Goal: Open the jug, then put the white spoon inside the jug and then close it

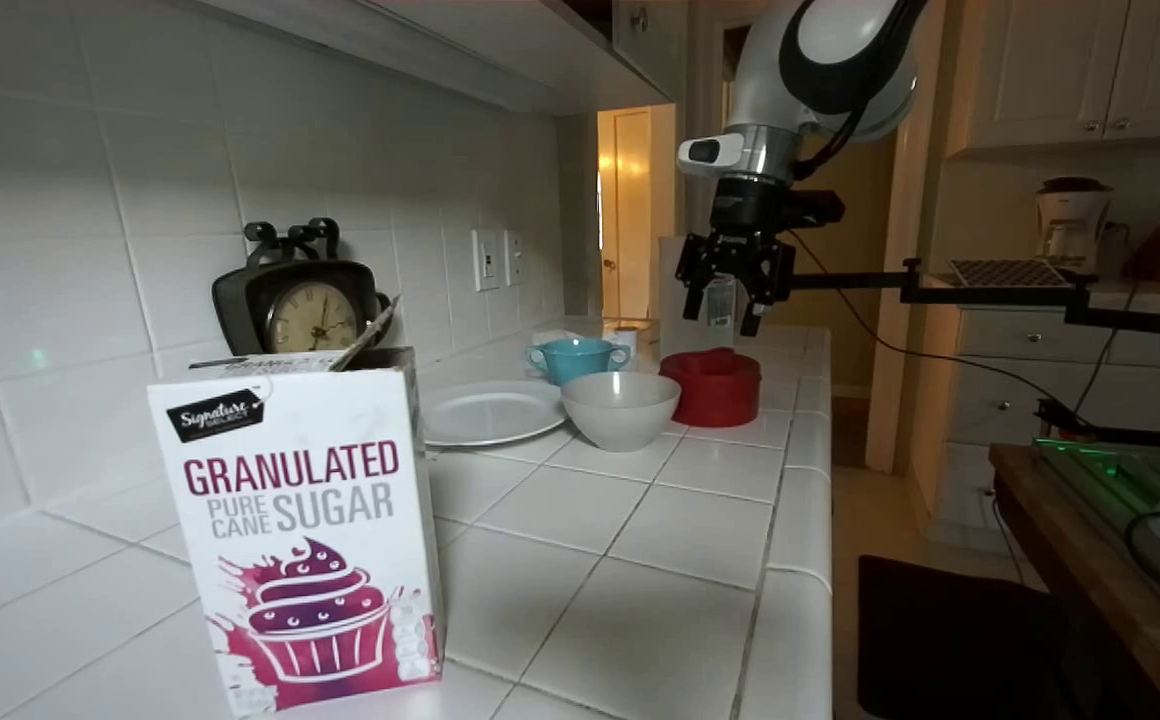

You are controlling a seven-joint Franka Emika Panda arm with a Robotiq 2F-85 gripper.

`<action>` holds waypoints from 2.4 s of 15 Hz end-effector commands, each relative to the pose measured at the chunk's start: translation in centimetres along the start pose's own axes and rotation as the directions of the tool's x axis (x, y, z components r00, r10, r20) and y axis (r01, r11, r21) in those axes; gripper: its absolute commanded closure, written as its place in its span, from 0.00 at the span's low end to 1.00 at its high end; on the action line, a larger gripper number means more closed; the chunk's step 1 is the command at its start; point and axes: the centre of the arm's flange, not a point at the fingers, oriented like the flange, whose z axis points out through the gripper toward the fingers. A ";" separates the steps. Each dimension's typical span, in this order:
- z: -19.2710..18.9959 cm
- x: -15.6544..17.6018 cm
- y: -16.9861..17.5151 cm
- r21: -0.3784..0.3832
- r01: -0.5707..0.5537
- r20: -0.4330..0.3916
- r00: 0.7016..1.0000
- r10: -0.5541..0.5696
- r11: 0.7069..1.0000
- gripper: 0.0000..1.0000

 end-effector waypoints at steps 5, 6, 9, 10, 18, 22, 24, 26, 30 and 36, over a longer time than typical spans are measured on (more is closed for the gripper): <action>2.7 -0.1 0.6 0.009 0.038 -0.003 0.999 -0.038 0.999 0.21; 2.8 -0.1 0.7 0.009 0.044 0.000 0.999 -0.044 0.999 0.23; 3.0 0.0 0.8 0.016 0.053 -0.001 0.999 -0.053 0.998 0.44; 3.0 0.0 0.9 0.016 0.054 -0.001 0.999 -0.054 0.998 0.51; 3.1 0.1 0.9 0.023 0.081 -0.008 0.997 -0.081 0.996 0.55; 3.1 0.0 0.8 0.032 0.096 -0.013 0.995 -0.095 0.995 0.92; 2.6 -0.1 0.7 0.039 0.086 -0.017 0.996 -0.085 0.996 0.92; 1.1 0.1 0.3 0.047 0.069 -0.018 0.998 -0.068 0.997 0.92; -3.4 -0.5 0.1 0.139 0.014 0.003 1.000 -0.014 0.990 0.92; -12.0 0.2 0.1 0.133 -0.025 -0.009 1.000 0.026 0.991 0.92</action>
